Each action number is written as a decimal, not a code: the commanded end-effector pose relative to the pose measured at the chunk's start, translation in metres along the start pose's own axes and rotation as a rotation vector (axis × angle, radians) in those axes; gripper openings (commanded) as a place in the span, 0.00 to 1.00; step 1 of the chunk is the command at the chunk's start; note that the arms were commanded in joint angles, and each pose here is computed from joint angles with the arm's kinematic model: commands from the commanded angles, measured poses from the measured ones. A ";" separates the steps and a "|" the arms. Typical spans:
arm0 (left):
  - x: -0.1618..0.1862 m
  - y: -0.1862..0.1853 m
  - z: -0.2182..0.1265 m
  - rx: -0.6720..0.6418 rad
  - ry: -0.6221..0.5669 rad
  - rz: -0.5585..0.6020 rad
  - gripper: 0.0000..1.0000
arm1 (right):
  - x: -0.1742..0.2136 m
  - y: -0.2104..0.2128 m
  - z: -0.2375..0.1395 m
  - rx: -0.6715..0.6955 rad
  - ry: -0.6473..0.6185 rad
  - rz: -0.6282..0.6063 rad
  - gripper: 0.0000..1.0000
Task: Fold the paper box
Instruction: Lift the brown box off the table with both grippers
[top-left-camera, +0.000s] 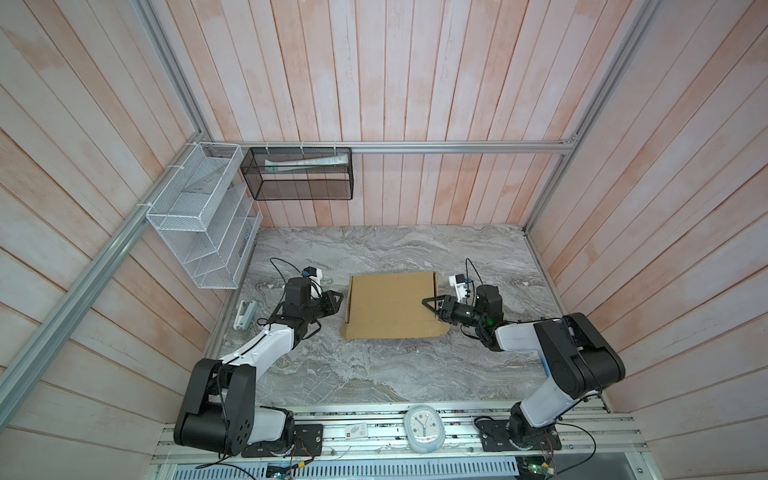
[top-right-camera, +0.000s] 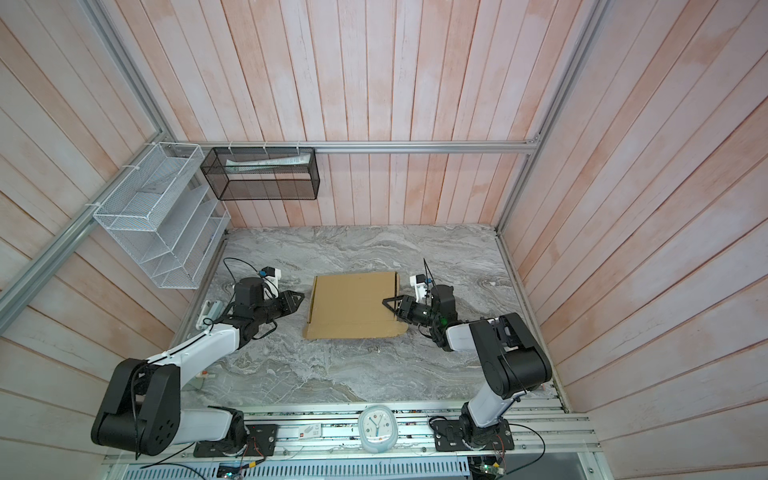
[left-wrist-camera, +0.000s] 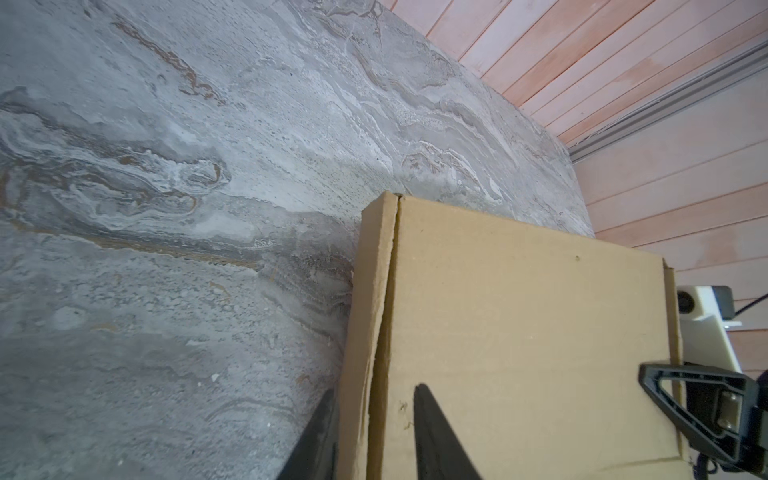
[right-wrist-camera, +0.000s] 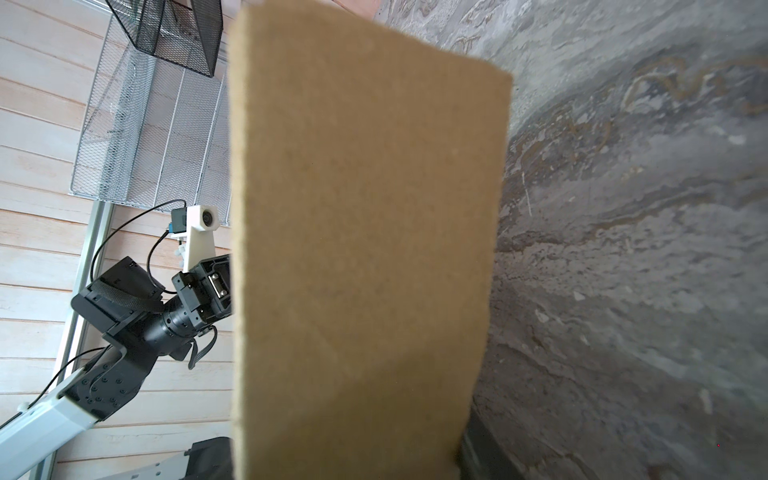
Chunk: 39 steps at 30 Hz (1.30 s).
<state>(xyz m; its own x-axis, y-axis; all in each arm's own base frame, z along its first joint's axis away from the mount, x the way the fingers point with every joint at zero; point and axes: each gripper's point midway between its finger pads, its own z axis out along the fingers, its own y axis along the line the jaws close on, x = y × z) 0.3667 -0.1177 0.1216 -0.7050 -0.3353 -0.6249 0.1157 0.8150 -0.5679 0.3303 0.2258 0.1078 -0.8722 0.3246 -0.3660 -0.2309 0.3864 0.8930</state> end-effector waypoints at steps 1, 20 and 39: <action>-0.007 0.000 -0.009 0.032 -0.011 0.015 0.36 | -0.005 0.005 -0.002 -0.029 -0.018 -0.023 0.44; -0.068 -0.039 -0.048 0.185 -0.234 0.135 0.61 | -0.031 0.049 -0.035 -0.074 -0.074 -0.084 0.42; -0.058 -0.123 -0.047 0.640 -0.085 0.196 1.00 | -0.069 0.097 -0.078 -0.187 -0.100 -0.205 0.42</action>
<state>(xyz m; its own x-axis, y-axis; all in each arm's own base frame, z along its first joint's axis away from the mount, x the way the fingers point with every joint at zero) 0.3652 -0.1601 0.2339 -0.5931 -0.3163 -0.7404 0.5620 0.4959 -0.6620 0.3374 0.1709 0.2177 -0.7691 0.3817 -0.5127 -0.4055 0.3286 0.8530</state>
